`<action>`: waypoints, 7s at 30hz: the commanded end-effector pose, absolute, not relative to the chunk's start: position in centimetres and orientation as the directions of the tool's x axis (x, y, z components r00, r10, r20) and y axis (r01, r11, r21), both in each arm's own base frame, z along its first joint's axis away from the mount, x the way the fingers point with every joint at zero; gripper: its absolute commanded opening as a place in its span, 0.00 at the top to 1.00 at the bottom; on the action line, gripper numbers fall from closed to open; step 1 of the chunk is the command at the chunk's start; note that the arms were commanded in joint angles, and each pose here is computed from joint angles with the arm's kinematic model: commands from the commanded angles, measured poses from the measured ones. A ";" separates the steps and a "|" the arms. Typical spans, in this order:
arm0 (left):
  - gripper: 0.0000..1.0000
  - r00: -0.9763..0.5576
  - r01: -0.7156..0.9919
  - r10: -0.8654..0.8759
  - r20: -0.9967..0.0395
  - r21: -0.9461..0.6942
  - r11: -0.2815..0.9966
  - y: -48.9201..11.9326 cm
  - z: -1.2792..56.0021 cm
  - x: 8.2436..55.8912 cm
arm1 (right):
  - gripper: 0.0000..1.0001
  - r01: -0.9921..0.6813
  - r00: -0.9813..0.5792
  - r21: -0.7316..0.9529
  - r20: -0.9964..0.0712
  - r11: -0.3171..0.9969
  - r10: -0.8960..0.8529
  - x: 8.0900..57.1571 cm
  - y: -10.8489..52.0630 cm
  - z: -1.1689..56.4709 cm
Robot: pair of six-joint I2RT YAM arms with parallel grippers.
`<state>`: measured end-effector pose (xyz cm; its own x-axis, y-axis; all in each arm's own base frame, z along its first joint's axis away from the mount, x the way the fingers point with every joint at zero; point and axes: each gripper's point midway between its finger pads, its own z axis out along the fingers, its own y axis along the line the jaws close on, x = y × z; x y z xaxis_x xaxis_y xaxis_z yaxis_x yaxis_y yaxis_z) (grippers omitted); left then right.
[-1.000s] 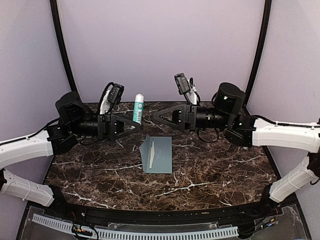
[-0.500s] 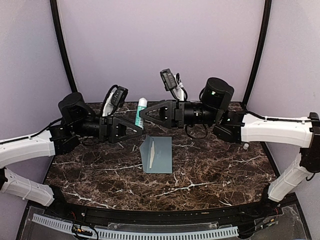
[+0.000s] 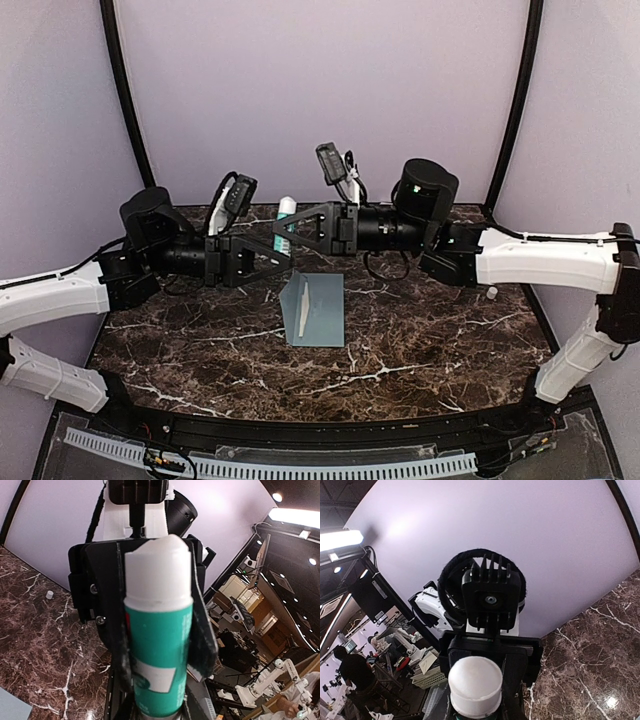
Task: Place the letter into the envelope and seal it
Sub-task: Unscrew the solid glue.
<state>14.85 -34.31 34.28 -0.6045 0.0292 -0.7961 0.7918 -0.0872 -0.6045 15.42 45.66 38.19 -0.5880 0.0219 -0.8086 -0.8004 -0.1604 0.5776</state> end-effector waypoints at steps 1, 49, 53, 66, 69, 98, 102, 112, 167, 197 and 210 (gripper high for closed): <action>1.00 -0.584 0.807 -0.044 -0.811 -0.585 0.083 -34.0 34.0 17.7 | 0.92 -0.808 -0.589 0.587 -0.808 -0.050 0.035 16.6 45.8 37.7; 1.00 -0.644 0.715 -0.135 -0.753 -0.655 0.245 -34.2 30.5 21.4 | 0.10 -0.736 -0.553 0.581 -0.812 0.347 0.187 23.3 37.3 35.9; 1.00 -0.616 0.780 -0.097 -0.782 -0.622 0.065 -34.6 32.5 18.6 | 0.09 -0.791 -0.560 0.591 -0.804 0.158 0.202 21.8 37.2 36.7; 1.00 -0.567 0.817 -0.025 -0.823 -0.558 -0.145 -34.8 35.0 15.1 | 0.13 -0.841 -0.541 0.536 -0.833 -0.074 0.119 17.5 41.0 38.3; 1.00 -0.570 0.811 -0.018 -0.821 -0.560 -0.169 -34.8 35.1 14.8 | 0.17 -0.836 -0.548 0.542 -0.828 -0.083 0.115 17.1 41.8 38.1; 1.00 -0.582 0.795 -0.031 -0.813 -0.577 0.187 -34.5 31.3 19.6 | 0.96 -0.843 -0.537 0.538 -0.835 -0.032 0.122 17.3 44.5 38.6; 1.00 -0.586 0.747 -0.035 -0.809 -0.557 0.362 -33.4 29.5 21.8 | 0.99 -0.821 -0.555 0.566 -0.823 0.080 0.124 18.7 45.0 37.8; 1.00 -0.601 0.651 -0.033 -0.798 -0.513 0.560 -31.7 27.0 24.4 | 1.00 -0.705 -0.602 0.562 -0.797 0.433 0.054 21.4 48.5 33.7; 1.00 -0.512 0.853 0.005 -0.859 -0.509 -0.115 -34.3 35.9 14.3 | 0.55 -0.822 -0.556 0.532 -0.826 -0.202 0.087 13.3 44.3 40.6; 1.00 -0.497 0.792 -0.071 -0.865 -0.485 0.371 -32.2 32.8 21.1 | 1.00 -0.820 -0.526 0.520 -0.849 0.239 0.045 16.7 47.5 37.2; 1.00 -0.526 0.726 -0.081 -0.846 -0.497 0.476 -31.4 31.2 22.6 | 1.00 -0.720 -0.568 0.471 -0.822 0.509 -0.042 19.0 50.4 33.0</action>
